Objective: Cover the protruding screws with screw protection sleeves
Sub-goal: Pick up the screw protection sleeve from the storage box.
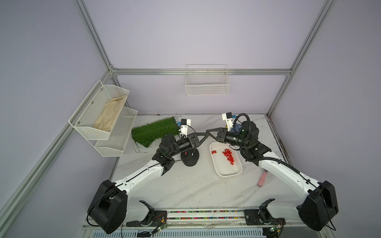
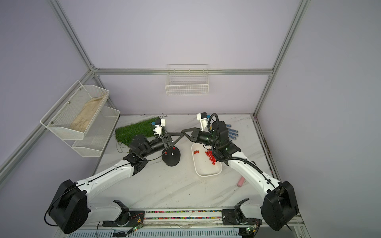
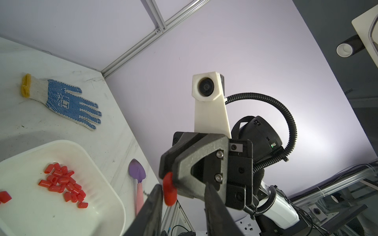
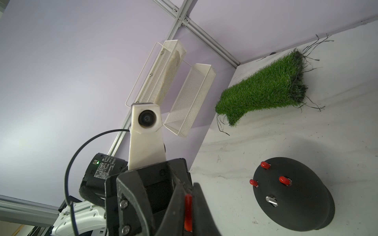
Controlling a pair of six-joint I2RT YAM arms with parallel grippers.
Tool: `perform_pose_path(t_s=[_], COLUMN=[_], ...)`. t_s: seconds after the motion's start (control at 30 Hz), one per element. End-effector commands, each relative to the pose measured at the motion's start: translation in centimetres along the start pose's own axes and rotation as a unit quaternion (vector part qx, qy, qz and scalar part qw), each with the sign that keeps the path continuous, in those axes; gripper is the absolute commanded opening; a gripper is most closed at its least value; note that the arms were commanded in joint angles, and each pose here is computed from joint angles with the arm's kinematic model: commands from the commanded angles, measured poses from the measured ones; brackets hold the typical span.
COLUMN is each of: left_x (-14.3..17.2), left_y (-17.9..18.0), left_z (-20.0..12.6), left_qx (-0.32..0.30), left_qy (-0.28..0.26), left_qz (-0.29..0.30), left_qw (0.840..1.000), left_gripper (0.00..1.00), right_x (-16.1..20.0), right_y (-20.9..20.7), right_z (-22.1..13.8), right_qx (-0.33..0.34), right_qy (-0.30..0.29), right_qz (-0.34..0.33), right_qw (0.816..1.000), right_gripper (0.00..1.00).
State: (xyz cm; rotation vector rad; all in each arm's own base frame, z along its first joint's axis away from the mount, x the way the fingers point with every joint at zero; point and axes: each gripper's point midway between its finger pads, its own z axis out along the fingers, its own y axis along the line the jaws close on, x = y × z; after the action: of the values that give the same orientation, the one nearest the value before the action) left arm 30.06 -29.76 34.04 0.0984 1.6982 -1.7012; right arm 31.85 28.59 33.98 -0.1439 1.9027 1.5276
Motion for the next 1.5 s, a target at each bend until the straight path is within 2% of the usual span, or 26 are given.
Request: perform_pose_path(t_s=[0.0,0.3,0.5,0.57,0.83,1.17,1.23,1.37,1.47], left_x=[-1.0,-1.0,-0.8,-0.7,-0.5,-0.3,-0.2,-0.1,0.3], left_y=[-1.8,-1.7,-1.4,-1.4,-1.1,-0.5,-0.5,0.3,0.8], left_z=[-0.7,-0.8,-0.8,-0.8,-0.8,-0.9,-1.0,-1.4,-1.9], left_qx=[0.022,0.020,0.018,0.018,0.014,0.005,0.003,-0.020,-0.042], left_qy=[-0.021,-0.019,-0.016,-0.014,-0.011,-0.007,-0.004,0.017,0.053], left_qz=[0.027,0.025,0.021,0.021,0.018,0.017,0.019,0.028,0.044], left_qw=[0.999,0.999,0.999,1.000,1.000,1.000,1.000,0.999,0.997], left_gripper=[0.31,0.20,0.19,0.15,0.14,0.04,0.04,0.02,0.02], right_x=[0.1,0.2,0.1,0.1,-0.1,-0.1,0.0,-0.7,-1.4], right_y=[0.4,0.2,0.3,0.2,0.3,0.4,0.2,0.1,-0.5], right_z=[0.1,0.1,0.0,0.0,0.0,0.0,0.0,-0.7,-1.7], right_qx=[-0.007,-0.007,-0.006,-0.005,-0.007,-0.008,-0.007,0.000,0.012], right_qy=[0.003,0.003,0.000,-0.001,-0.006,-0.005,-0.002,-0.003,0.010], right_qz=[-0.004,-0.002,-0.001,-0.001,-0.002,-0.002,-0.002,-0.007,-0.016], right_qw=[1.000,1.000,1.000,1.000,1.000,1.000,1.000,1.000,1.000], right_gripper=[0.12,0.12,0.12,0.12,0.12,0.12,0.16,0.29,0.31])
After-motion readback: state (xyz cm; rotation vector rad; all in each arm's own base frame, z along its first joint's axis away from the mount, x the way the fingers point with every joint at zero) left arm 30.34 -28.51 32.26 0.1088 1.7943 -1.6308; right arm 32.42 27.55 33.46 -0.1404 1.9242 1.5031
